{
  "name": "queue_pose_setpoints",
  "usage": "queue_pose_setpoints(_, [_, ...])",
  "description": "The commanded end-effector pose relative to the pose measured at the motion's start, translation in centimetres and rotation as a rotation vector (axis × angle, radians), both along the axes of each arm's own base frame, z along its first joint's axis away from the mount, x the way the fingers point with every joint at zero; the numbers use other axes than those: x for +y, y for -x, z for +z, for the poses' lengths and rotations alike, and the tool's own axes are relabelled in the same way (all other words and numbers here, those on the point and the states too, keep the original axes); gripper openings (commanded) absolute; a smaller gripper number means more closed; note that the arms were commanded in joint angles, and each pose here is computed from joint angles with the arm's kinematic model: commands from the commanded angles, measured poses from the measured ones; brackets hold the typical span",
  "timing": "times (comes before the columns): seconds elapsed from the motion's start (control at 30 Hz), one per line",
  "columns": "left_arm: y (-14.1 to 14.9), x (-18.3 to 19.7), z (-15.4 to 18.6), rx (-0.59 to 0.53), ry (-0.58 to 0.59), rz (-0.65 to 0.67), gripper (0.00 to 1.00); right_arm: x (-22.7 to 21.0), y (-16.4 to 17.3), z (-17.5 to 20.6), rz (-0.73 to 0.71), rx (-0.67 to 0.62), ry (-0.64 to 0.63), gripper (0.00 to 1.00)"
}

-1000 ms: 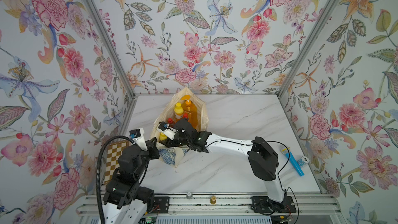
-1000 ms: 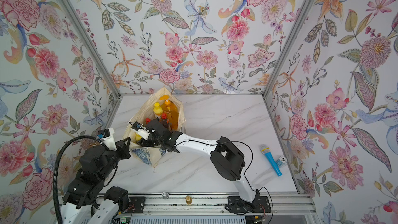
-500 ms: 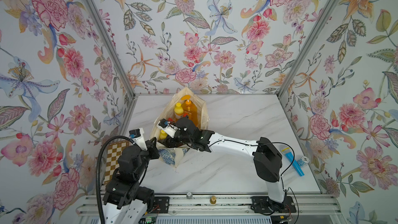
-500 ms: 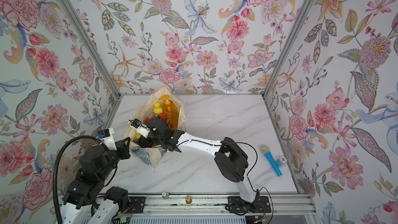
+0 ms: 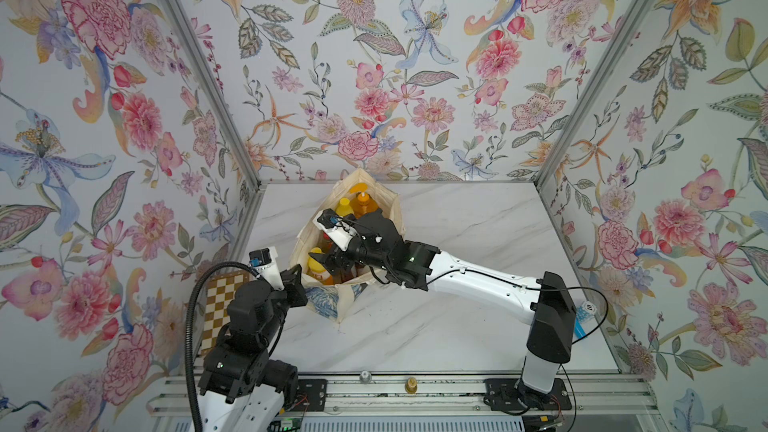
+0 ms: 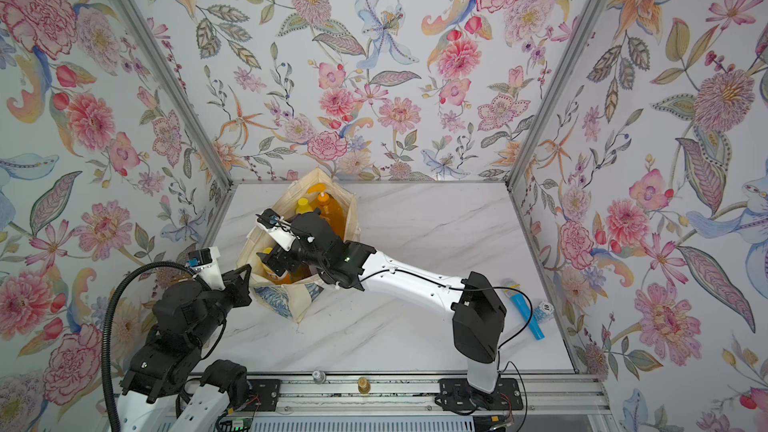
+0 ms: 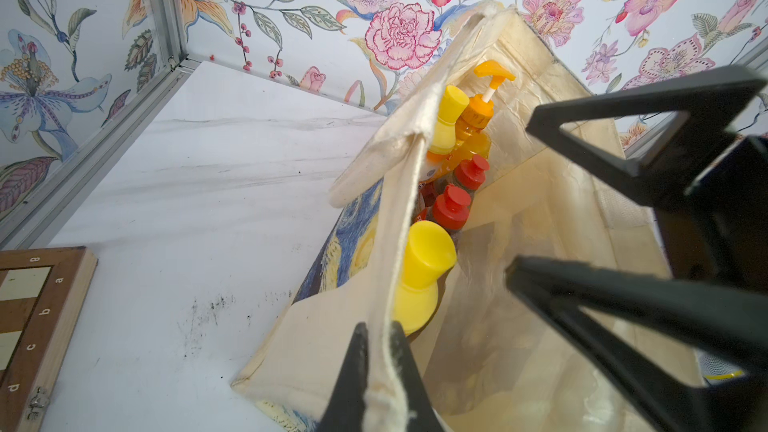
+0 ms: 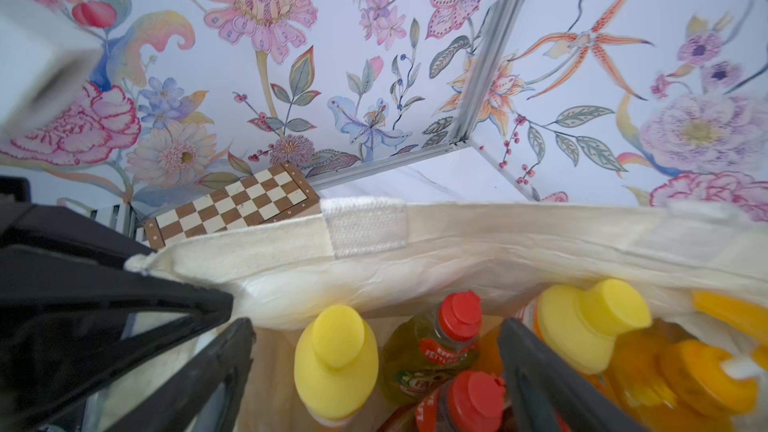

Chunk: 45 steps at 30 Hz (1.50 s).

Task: Pack dish soap into the shopping bag
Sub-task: Place the bottle of dish soap in the shopping bag, then reset both arms

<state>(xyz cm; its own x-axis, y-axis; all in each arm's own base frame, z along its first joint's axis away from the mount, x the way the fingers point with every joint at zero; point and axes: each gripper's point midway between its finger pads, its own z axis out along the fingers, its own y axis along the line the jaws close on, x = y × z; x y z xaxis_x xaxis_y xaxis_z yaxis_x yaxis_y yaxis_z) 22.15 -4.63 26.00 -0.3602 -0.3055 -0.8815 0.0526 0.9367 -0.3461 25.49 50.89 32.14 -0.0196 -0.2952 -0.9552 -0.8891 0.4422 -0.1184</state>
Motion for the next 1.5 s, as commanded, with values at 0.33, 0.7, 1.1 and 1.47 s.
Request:
queue_pose_setpoints(0.33, [-0.4, 0.1, 6.6, -0.202, 0.027, 0.008, 0.42, -10.1, -2.3, 7.1, -0.367, -0.003, -0.001, 0.99])
queue_pose_setpoints(0.7, [-1.1, 1.0, 9.5, -0.243, -0.072, 0.051, 0.68, -18.0, -2.3, 9.4, -0.539, -0.007, -0.038, 0.99])
queue_pose_setpoints(1.1, [-3.9, 2.9, 16.6, -0.320, -0.271, 0.168, 0.99, -27.3, -2.6, 8.1, -0.709, 0.063, -0.088, 0.99])
queue_pose_setpoints(1.47, [-8.9, 6.1, 17.2, -0.258, -0.378, 0.328, 1.00, -35.2, -2.3, 3.4, -0.861, 0.172, -0.083, 0.99])
